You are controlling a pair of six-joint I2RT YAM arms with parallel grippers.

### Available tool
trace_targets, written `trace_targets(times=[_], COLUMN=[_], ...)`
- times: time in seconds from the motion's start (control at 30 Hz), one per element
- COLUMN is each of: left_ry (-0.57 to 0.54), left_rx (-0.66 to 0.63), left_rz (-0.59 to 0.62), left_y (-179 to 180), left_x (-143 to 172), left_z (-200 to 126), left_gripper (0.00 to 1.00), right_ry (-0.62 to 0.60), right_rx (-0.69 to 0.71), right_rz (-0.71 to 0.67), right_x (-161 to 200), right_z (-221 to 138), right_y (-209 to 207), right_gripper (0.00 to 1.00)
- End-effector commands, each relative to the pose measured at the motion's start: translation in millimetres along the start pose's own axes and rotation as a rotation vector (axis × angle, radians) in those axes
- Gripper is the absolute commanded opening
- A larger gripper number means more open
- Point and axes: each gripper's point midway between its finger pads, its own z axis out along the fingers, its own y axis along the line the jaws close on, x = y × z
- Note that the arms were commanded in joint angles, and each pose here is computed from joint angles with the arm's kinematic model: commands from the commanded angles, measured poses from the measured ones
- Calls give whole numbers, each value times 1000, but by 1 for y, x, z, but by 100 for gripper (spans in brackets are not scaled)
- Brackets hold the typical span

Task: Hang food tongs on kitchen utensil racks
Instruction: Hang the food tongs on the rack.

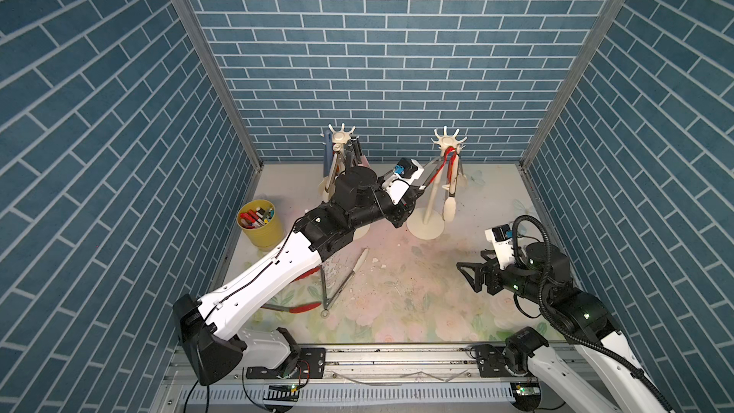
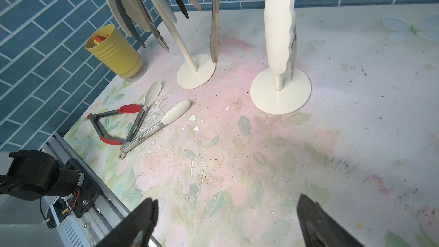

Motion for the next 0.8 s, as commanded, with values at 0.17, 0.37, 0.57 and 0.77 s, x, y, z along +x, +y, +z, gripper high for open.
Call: trace_targets(times=[0.17,0.37,0.57,0.77], left_ry=[38,80,111,128], left_rx=[-26,-81,-133,-177], left_rz=[-74,-98,-112,-109], left_y=[10,24,37,48], left_x=[-6,-3,-3,-3], left_z=[16,31,45,53], left_gripper=[0,0,0,0], right_ry=[-21,-28,-30,-24], right_rx=[2,-16,-29,-40], right_rz=[-20,-19,-17,-14], right_x=[-1,-1,0,2], right_z=[-1,-2,-2,-1], right_y=[0,3,5,6], right_gripper=[99,99,99,99])
